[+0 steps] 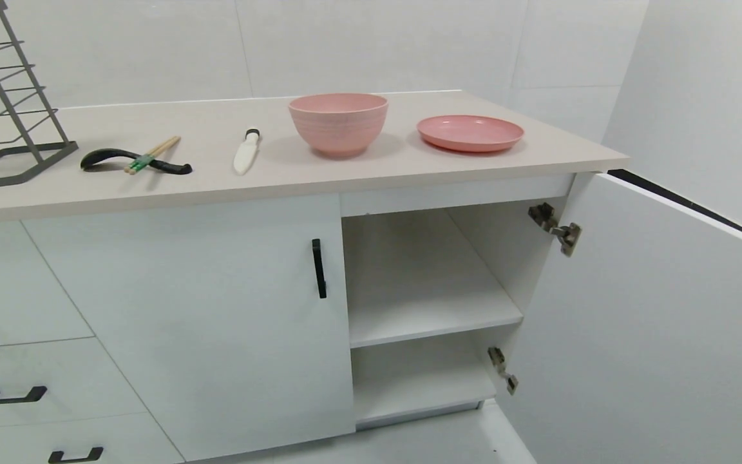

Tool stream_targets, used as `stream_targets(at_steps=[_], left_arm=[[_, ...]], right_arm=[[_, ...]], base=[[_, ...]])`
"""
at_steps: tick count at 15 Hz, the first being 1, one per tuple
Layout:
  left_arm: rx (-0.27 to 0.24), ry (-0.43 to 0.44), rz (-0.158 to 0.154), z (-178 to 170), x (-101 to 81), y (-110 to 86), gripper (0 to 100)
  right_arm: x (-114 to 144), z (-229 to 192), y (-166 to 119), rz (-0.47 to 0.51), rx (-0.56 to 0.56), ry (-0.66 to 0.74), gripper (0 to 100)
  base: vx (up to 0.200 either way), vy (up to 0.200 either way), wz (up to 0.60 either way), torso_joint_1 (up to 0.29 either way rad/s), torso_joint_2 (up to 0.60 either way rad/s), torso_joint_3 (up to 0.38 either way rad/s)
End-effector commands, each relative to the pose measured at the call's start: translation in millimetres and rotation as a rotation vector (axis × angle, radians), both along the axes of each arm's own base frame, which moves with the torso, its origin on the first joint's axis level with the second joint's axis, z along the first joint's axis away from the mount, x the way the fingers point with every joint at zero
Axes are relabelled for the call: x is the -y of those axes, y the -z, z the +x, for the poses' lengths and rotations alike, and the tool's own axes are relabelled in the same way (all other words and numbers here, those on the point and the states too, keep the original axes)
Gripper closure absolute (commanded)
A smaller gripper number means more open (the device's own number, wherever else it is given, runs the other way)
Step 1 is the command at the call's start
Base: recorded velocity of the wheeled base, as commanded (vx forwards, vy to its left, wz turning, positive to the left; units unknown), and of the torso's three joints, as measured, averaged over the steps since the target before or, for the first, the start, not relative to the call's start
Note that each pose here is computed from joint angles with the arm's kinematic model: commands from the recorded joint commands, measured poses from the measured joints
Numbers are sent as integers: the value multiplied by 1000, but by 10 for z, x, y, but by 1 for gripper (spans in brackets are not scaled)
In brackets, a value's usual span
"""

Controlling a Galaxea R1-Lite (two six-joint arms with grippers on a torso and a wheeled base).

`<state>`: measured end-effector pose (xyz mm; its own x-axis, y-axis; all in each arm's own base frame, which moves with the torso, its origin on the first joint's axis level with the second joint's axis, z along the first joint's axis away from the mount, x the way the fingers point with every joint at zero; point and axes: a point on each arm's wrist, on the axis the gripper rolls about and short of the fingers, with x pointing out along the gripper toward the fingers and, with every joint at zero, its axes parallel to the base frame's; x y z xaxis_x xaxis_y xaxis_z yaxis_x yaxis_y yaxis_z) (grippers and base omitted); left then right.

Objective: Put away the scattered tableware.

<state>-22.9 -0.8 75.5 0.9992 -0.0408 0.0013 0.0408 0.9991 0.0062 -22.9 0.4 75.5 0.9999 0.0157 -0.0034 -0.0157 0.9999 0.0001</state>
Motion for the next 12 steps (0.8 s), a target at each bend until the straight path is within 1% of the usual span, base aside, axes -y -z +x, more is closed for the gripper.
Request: stream_targets(at_steps=[1, 6, 7, 10, 12], left_arm=[[-1, 1, 2, 1, 0, 0, 0], [-1, -1, 2, 1, 0, 0, 0], [-1, -1, 2, 1, 0, 0, 0], [-1, -1, 2, 1, 0, 0, 0], [-1, -1, 2, 1, 0, 0, 0]], right_arm=[[0, 0, 0, 0, 0, -1, 0], [0, 0, 0, -2, 0, 0, 0], [0, 0, 0, -2, 0, 0, 0], [0, 0, 0, -2, 0, 0, 0], [0, 0, 0, -2, 0, 0, 0]], base=[[0, 0, 0, 0, 0, 0], [0, 0, 0, 16, -33, -5], [0, 0, 0, 134, -271, -100], [0, 0, 0, 193, -136, -243], [0, 0, 0, 215, -635, -222]])
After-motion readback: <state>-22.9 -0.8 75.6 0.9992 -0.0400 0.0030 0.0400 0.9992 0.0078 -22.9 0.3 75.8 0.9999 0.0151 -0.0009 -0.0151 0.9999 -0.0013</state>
